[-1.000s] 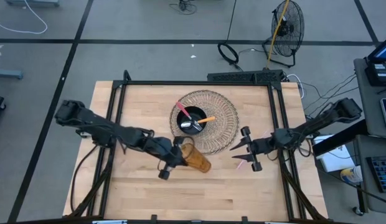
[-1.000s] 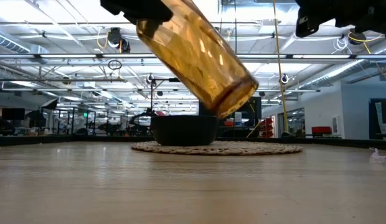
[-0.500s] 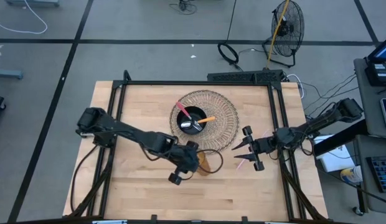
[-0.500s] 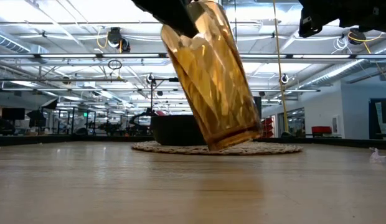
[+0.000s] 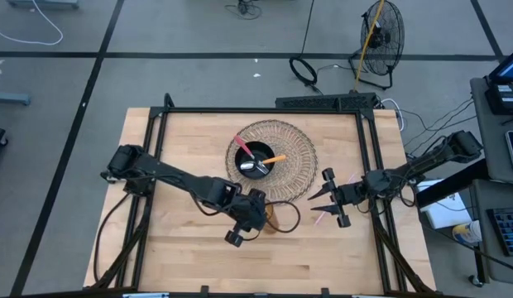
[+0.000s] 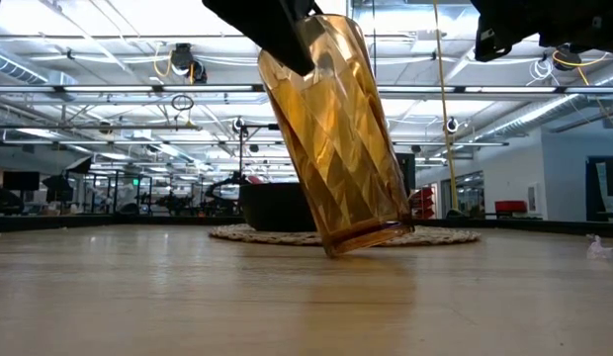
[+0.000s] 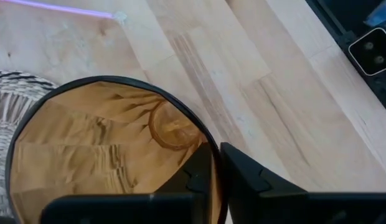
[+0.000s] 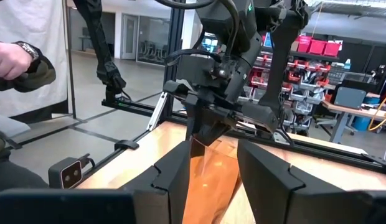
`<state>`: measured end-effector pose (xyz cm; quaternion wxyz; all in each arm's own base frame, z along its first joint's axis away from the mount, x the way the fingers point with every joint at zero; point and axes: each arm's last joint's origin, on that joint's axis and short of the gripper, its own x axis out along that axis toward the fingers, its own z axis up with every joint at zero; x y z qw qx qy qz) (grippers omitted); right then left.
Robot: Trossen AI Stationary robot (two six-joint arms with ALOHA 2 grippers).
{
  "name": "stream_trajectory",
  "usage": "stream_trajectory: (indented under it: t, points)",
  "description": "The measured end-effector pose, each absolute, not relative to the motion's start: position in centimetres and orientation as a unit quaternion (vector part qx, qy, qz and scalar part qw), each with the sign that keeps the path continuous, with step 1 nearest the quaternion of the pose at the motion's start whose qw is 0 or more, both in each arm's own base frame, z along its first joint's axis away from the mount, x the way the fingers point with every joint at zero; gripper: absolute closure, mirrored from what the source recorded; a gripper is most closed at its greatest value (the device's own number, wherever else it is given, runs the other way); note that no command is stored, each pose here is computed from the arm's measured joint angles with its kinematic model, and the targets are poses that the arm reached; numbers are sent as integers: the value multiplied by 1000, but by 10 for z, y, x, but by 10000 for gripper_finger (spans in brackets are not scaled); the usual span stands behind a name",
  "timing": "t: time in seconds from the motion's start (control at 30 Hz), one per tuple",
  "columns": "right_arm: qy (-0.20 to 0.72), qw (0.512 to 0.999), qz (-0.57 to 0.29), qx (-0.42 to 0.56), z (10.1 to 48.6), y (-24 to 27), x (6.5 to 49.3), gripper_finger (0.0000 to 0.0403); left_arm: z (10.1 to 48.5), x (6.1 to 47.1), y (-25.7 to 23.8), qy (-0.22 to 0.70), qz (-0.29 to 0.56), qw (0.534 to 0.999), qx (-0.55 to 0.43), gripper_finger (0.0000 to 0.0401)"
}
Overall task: Pick & Place Utensil
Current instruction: Put the brown cup to the right of the black bowl on the brown mat
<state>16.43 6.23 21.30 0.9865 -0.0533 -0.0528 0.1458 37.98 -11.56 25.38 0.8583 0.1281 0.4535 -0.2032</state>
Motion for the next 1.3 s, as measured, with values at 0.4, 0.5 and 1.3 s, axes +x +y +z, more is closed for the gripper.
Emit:
stream_trajectory:
  t: [0.4,0.5,1.3]
  points:
    - [-52,987,146,-53,213,62,164,271,254,379,-120,446,-216,857,144,334]
    - [-52,987,146,-53,213,62,164,271,255,380,-121,439,-217,860,145,319]
    - [-28,988,148,-47,208,62,165,271,259,385,-122,409,-204,874,162,251]
